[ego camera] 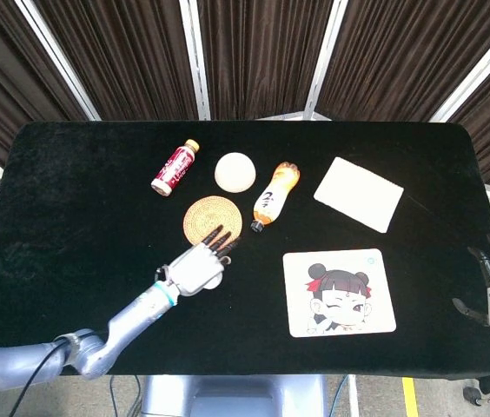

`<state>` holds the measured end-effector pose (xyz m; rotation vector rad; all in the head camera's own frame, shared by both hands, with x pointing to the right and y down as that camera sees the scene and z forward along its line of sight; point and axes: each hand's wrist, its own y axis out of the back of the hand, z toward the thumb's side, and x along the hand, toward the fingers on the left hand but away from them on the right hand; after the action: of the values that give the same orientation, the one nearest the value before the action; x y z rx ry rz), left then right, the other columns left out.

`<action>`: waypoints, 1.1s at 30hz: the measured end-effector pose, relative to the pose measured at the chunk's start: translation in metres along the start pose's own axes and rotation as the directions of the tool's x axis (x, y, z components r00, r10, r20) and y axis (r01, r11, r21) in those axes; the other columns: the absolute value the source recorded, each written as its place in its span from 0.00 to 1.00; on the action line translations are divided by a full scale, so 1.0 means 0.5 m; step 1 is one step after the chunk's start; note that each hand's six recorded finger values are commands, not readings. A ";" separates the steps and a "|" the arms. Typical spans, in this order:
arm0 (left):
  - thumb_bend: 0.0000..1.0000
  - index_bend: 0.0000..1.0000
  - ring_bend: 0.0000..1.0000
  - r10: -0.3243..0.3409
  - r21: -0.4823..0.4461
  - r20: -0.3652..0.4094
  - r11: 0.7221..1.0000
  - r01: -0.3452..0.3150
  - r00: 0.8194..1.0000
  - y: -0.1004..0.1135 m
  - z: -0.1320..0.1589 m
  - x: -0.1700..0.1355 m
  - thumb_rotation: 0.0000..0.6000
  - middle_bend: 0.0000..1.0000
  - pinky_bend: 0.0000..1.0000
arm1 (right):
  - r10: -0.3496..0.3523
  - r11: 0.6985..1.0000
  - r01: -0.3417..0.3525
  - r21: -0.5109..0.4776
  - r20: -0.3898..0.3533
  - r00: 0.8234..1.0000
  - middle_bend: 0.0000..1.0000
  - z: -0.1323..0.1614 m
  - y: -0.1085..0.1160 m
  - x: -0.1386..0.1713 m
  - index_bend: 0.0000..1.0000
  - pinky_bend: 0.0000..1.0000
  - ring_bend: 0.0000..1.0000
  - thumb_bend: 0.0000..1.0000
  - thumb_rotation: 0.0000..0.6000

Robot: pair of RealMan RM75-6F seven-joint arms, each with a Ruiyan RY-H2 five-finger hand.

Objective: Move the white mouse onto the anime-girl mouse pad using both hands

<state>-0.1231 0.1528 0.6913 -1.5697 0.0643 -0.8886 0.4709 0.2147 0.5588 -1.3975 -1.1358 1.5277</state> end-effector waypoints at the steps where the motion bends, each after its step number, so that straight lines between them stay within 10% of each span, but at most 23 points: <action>1: 0.22 0.60 0.00 0.002 0.003 0.008 1.000 -0.002 1.000 0.002 0.007 0.009 1.00 0.00 0.00 | 0.000 1.000 0.000 0.000 0.004 1.000 0.00 -0.003 0.000 -0.002 0.16 0.00 0.00 0.04 1.00; 13: 0.22 0.58 0.00 0.042 -0.002 0.060 0.999 -0.042 0.997 0.040 0.076 0.077 1.00 0.00 0.00 | 0.003 1.000 -0.003 0.003 0.025 1.000 0.00 -0.016 -0.002 -0.005 0.16 0.00 0.00 0.04 1.00; 22: 0.17 0.02 0.00 0.071 -0.027 0.048 0.997 -0.069 0.996 0.066 0.092 0.099 1.00 0.00 0.00 | 0.003 1.000 -0.003 0.002 0.022 1.000 0.00 -0.013 -0.003 -0.006 0.16 0.00 0.00 0.04 1.00; 33: 0.15 0.00 0.00 0.094 -0.033 -0.005 0.995 -0.094 0.996 0.073 0.062 0.058 1.00 0.00 0.00 | 0.007 1.000 -0.007 0.010 0.011 1.000 0.00 -0.008 -0.005 -0.001 0.16 0.00 0.00 0.04 1.00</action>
<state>-0.0690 0.1550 0.6761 -1.5829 0.1552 -0.8205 0.4749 0.2156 0.5614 -1.3892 -1.1296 1.5454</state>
